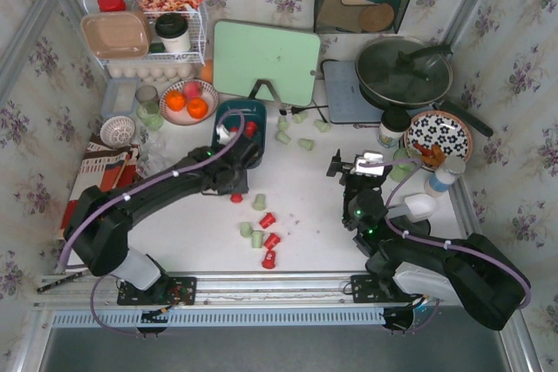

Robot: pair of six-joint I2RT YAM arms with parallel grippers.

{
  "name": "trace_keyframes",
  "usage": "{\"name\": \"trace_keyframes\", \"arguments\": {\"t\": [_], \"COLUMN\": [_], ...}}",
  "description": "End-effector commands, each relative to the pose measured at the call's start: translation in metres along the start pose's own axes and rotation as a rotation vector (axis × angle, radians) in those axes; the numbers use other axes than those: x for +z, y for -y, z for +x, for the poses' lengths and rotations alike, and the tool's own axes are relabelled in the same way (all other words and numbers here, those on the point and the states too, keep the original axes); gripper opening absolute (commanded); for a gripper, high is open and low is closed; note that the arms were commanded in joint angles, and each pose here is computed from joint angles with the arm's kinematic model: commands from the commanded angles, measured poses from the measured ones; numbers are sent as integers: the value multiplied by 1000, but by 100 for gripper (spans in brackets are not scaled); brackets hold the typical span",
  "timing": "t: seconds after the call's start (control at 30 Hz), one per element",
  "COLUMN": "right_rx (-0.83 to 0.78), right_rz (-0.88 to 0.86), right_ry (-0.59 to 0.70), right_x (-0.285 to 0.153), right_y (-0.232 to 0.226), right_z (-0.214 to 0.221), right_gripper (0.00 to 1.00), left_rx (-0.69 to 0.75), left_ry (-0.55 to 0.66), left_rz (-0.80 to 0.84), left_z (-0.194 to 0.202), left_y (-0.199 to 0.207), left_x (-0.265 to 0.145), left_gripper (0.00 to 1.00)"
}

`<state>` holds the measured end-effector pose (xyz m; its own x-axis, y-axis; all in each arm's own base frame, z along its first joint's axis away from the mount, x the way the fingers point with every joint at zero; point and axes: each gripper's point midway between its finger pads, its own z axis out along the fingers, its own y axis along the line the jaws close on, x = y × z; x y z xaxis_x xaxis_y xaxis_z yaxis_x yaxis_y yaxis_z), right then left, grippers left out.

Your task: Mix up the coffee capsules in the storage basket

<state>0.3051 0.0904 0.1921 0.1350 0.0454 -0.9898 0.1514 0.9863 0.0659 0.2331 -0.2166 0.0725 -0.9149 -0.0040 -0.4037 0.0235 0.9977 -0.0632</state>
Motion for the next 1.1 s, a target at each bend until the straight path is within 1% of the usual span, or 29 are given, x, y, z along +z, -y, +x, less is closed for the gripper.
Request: {"name": "trace_keyframes", "arguments": {"t": [0.0,0.13,0.27,0.37,0.43,0.5,0.6,0.63,0.73,0.83,0.93,0.97,1.0,1.07], "right_rx": [20,16,7,-6,-14,-21,-26,-29,-38,-52,-52,-55,-53,-55], "right_rz": [0,-5,-10,-13,-13,-14,-26,-32,-41,-58,-87,-98,-111,-132], "right_ry": [9,3,-7,-16,-22,-30,-45,-51,-65,-85,-113,-128,-137,-160], "right_x": [2,3,3,4,5,6,7,7,8,9,10,10,10,10], "right_y": [-3,-4,-6,-8,-9,-10,-14,-16,-19,-25,-33,-36,-40,-45], "right_z": [-4,-2,1,3,3,5,7,9,13,19,26,29,30,34], "right_gripper": [100,100,100,100,100,100,100,100,100,100,100,100,100,100], "left_rx": [41,29,25,19,16,21,19,15,1,-18,-34,-48,-91,-182], "left_ry": [168,289,326,309,286,293,343,365,437,513,571,570,570,534], "left_rz": [20,91,112,98,84,62,22,10,7,22,29,22,15,28], "left_z": [-65,-136,-191,-213,-218,-222,-231,-234,-242,-243,-238,-232,-228,-214], "left_y": [-2,2,5,3,2,1,-6,-9,-14,-21,-32,-37,-44,-60], "left_x": [-23,-26,-2,26,46,59,67,66,50,23,-12,-21,-33,-54], "left_gripper": [35,36,37,38,39,45,57,65,77,84,88,95,100,99]}}
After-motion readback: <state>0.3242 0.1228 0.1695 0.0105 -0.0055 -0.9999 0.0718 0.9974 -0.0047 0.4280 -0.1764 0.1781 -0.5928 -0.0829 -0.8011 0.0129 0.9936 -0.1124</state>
